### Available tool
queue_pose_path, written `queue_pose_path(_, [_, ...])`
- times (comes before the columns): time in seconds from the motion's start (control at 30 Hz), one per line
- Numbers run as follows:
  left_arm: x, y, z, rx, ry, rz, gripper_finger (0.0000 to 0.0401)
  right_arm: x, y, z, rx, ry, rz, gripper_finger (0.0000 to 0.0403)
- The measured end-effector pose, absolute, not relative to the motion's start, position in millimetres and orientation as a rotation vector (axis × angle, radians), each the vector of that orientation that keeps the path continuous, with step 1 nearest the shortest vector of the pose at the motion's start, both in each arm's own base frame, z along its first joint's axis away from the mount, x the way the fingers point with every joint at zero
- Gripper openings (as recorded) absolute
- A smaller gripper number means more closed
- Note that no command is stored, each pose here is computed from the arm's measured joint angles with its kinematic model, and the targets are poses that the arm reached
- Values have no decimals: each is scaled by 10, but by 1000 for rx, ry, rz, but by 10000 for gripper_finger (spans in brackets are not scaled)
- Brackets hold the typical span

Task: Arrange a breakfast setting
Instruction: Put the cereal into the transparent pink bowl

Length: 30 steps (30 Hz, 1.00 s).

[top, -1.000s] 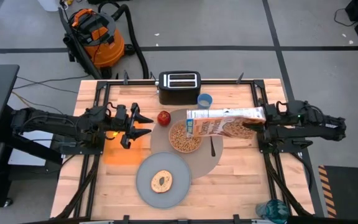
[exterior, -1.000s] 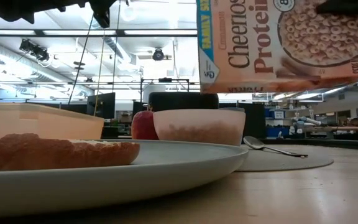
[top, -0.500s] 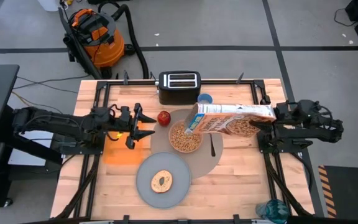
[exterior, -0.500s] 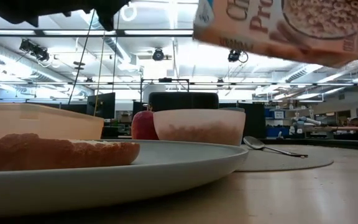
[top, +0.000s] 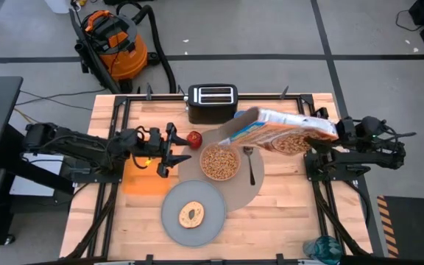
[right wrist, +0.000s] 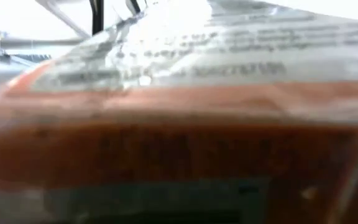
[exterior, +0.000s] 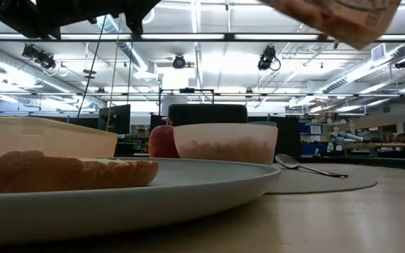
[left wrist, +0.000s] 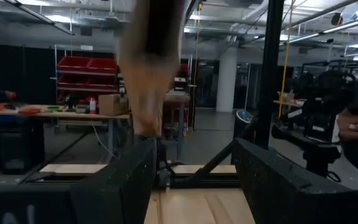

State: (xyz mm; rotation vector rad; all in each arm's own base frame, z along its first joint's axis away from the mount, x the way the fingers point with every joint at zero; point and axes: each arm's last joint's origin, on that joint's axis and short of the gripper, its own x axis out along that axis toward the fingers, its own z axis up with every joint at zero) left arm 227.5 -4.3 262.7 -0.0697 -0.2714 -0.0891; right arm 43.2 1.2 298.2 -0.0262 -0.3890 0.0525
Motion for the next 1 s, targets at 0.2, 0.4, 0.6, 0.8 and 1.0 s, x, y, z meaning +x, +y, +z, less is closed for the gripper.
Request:
queue_pose_path(0.2, [2378, -24, 2562, -66, -322, -32, 234, 536, -2, 2895, -72, -614, -5, 205])
queue_pose_path(0.4, [2571, -18, 2476, -105, -421, -17, 289, 687, -7, 2592, -50, -803, -2, 205])
queue_pose_path(0.6, [3118, -22, 2557, -67, -416, -7, 315, 796, -10, 2419, -1, -846, 16, 205])
queue_pose_path(0.8, [3770, -9, 2734, -27, -414, -83, 316, 850, 3, 2435, -21, -873, 65, 205])
queue_pose_path(1.0, [4233, 79, 2911, -71, -390, -77, 316, 863, 18, 2442, -40, -884, 118, 205])
